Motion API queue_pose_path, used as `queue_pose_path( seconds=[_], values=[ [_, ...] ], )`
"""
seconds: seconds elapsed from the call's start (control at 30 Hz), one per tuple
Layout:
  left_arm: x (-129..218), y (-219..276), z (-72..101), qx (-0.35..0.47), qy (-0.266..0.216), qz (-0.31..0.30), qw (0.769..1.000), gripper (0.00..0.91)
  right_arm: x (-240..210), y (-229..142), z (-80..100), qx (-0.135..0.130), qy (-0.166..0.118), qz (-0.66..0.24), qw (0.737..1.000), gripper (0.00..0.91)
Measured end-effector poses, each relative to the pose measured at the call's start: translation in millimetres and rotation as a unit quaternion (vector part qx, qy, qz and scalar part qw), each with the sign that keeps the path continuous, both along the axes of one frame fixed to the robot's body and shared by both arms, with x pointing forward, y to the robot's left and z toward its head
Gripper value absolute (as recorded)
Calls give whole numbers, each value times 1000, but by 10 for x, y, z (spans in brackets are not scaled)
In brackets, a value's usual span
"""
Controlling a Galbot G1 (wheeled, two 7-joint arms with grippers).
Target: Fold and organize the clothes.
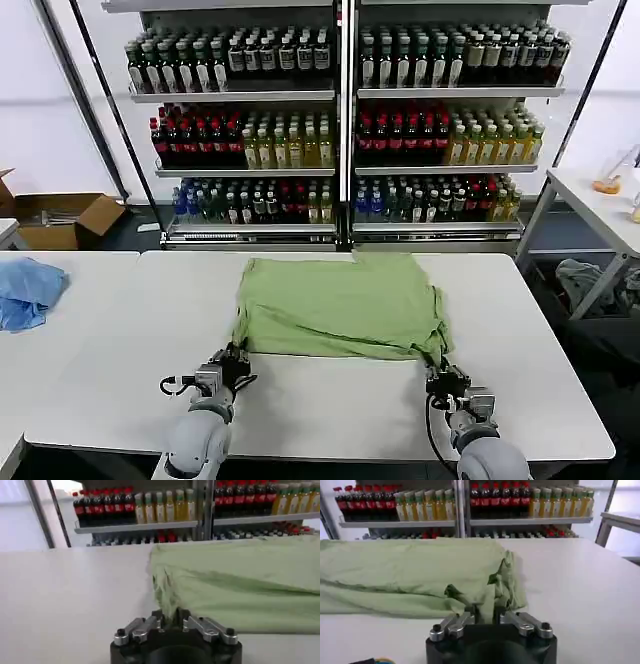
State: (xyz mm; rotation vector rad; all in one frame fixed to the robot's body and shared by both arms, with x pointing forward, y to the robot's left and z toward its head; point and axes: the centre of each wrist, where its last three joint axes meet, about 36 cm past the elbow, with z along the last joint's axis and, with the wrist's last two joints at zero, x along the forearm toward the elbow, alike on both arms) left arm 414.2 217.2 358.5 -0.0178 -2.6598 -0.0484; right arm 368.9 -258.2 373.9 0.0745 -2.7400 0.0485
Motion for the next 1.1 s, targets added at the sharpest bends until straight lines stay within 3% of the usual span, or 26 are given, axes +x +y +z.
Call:
queue_pose_path(
  seconds=[0.33,0.67,1.03,1.1],
  values=[
    [-122,50,73,-14,-1,-2,1000,40,-94,-83,142,-20,-4,13,1000,0],
    [-466,142,204,-10,4,-8,1000,40,-536,-65,331,-32,1,22,999,0],
    [-968,226,416,14,18,-20,1000,30,-1263,49,475,-40,33,31,998,0],
    [-1057,239,461,24,21,-23,999,111,-1376,70,484,-45,43,31,998,0]
  ],
)
